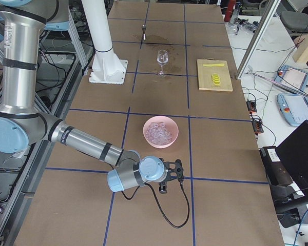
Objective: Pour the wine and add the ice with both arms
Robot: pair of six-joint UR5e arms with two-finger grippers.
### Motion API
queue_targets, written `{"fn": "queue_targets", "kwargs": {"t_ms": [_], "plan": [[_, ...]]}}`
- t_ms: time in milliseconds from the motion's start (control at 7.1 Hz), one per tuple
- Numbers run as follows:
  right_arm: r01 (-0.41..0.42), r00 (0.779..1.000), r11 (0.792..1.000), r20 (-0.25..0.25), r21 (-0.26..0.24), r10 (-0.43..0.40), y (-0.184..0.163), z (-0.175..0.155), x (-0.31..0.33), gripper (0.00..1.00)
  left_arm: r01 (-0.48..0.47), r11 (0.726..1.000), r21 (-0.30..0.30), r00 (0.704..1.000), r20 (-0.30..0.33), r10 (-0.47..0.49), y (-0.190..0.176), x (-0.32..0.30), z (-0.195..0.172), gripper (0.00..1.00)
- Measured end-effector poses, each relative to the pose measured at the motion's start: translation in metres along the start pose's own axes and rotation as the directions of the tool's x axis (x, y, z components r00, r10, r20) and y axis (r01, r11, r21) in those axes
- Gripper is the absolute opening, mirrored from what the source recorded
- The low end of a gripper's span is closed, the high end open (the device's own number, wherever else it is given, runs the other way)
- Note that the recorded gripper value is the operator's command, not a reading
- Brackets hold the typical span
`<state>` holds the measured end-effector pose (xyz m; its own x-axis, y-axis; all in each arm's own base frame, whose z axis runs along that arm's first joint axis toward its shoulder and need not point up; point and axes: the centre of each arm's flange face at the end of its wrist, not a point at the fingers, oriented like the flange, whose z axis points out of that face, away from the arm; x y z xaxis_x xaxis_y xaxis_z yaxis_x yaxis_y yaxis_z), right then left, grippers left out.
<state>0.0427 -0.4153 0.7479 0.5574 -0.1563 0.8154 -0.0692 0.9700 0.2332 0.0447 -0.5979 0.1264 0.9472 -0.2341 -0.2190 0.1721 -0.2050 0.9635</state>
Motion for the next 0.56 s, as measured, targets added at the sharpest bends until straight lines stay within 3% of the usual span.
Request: {"fn": "queue_targets", "kwargs": {"t_ms": [141,282,564], "plan": [[0.005,1.0,1.0,0.002,0.003,-0.005,-0.003,-0.001,-0.002,1.0,-0.05,0.992,-0.115,0.995,-0.094,0.039,0.018,-0.023,0.026,1.0],[0.013,1.0,1.0,0.001,0.009,-0.013,-0.007,-0.002,-0.004,1.0,-0.107,0.962,-0.252,0.977,-0.204,0.055,0.046,-0.055,0.042,1.0],[-0.021,1.0,0.999,0.001,0.038,0.021,-0.034,-0.01,-0.019,1.0,-0.172,0.854,-0.491,0.926,-0.377,-0.031,0.122,-0.119,0.037,1.0]]}}
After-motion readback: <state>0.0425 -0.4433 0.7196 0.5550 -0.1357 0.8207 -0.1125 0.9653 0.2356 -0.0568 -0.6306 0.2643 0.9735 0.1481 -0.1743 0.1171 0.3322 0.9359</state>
